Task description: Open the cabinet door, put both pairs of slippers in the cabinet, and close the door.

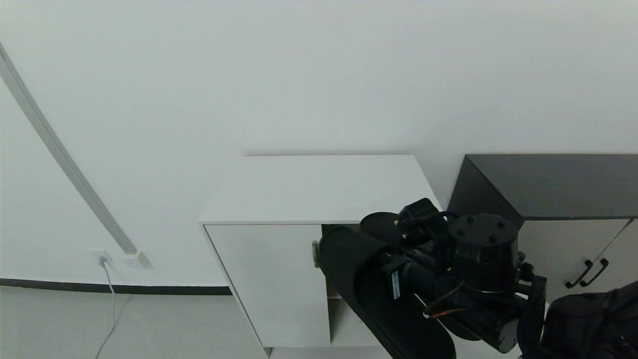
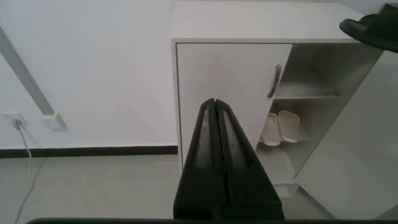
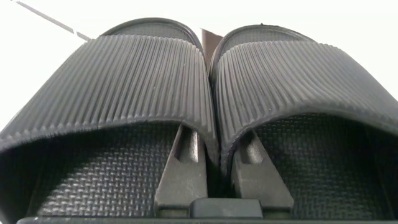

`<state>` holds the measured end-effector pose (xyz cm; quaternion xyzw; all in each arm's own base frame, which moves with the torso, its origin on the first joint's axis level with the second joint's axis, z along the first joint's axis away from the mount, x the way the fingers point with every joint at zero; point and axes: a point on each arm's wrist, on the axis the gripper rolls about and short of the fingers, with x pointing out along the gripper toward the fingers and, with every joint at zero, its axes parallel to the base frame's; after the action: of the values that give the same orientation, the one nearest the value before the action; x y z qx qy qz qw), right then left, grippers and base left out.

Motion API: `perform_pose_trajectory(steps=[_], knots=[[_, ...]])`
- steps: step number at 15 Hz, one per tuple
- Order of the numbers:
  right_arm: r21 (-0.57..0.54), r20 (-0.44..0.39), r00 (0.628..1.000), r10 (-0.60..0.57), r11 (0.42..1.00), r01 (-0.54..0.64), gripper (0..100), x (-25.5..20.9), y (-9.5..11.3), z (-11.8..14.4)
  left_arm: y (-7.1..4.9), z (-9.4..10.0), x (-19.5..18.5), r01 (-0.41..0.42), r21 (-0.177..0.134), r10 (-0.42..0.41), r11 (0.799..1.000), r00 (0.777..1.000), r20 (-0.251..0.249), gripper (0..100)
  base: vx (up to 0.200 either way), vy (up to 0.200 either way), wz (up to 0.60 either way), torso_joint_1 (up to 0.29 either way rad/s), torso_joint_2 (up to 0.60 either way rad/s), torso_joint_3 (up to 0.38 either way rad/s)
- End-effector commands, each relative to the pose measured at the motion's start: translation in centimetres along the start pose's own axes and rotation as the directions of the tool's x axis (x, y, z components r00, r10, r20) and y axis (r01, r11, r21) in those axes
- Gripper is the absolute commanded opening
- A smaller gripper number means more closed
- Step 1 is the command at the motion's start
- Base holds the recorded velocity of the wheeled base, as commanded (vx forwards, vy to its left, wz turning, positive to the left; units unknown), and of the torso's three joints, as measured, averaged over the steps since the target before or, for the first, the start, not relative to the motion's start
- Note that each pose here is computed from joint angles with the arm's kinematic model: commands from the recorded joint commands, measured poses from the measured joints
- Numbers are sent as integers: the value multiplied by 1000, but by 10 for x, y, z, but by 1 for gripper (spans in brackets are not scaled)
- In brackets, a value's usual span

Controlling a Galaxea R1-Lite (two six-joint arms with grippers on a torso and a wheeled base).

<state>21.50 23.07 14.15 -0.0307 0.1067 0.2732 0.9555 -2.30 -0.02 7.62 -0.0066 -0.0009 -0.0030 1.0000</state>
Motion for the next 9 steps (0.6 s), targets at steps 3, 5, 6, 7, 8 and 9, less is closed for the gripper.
perform_pose_trajectory(steps=[3,5,6,7,8,9], knots=[[0,-2,1000,-1,1000,1,0,0,0,-1,0,0,0,0,-1,0,1000,1000,-2,0,0,0,0,0,0,0],[0,-3,1000,-1,1000,1,0,0,0,-1,0,0,0,-1,-1,1,1000,1000,0,0,0,0,0,0,0,0],[0,-3,1000,-1,1000,1,0,0,0,-1,0,0,0,0,-1,0,1000,1000,-2,0,0,0,0,0,0,0],[0,-5,1000,-1,1000,1,0,0,-1,-2,0,0,0,-1,-1,1,1000,1000,-2,0,0,0,0,0,0,0],[-1,-6,1000,0,1000,0,0,-1,-1,-2,0,0,0,0,-1,0,1000,1000,-2,0,0,0,0,0,0,0],[-2,-6,1000,0,1000,0,0,-1,-1,-2,0,0,0,0,-1,0,1000,1000,-2,0,0,0,0,0,0,0]])
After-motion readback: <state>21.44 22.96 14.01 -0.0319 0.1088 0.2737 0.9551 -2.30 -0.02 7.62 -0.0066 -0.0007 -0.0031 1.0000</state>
